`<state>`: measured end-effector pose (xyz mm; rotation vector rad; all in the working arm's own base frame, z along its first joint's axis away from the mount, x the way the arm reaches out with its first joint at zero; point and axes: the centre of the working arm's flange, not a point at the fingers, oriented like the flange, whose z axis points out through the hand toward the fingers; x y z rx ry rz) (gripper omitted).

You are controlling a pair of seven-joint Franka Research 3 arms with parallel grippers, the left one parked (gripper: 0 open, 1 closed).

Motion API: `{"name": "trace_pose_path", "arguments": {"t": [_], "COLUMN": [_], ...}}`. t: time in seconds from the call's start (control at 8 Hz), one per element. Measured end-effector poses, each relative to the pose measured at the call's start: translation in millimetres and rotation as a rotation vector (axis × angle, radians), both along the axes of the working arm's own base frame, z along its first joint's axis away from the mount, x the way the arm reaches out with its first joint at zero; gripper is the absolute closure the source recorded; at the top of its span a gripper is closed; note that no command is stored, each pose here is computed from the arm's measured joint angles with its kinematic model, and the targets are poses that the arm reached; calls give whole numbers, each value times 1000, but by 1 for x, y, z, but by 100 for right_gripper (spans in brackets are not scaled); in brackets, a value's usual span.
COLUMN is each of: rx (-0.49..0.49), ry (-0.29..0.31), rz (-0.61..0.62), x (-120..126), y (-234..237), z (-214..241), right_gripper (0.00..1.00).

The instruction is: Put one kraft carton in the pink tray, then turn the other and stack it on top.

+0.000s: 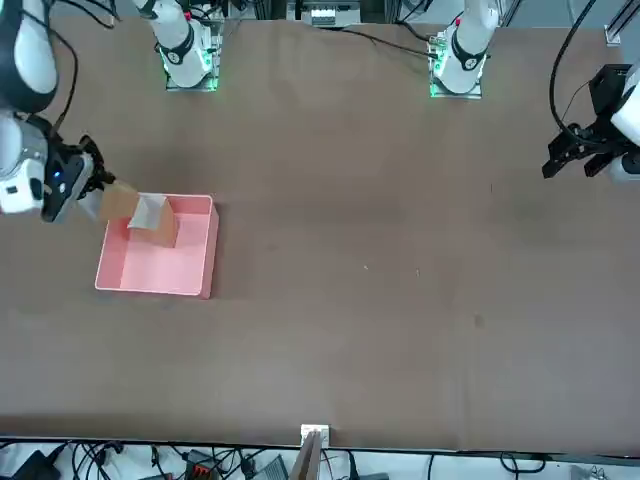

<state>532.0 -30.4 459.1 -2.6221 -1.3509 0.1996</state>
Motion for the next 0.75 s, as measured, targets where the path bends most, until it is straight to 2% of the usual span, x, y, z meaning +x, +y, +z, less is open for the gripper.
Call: {"name": "trace_pose_path", "arguments": {"t": [0.25,0.75], "rx": [18,-4], "ry": [-54,-131], "rz": [107,287], "x": [-23,-29], "y": [7,14], "z": [-18,-52], "right_gripper": [99,99]}}
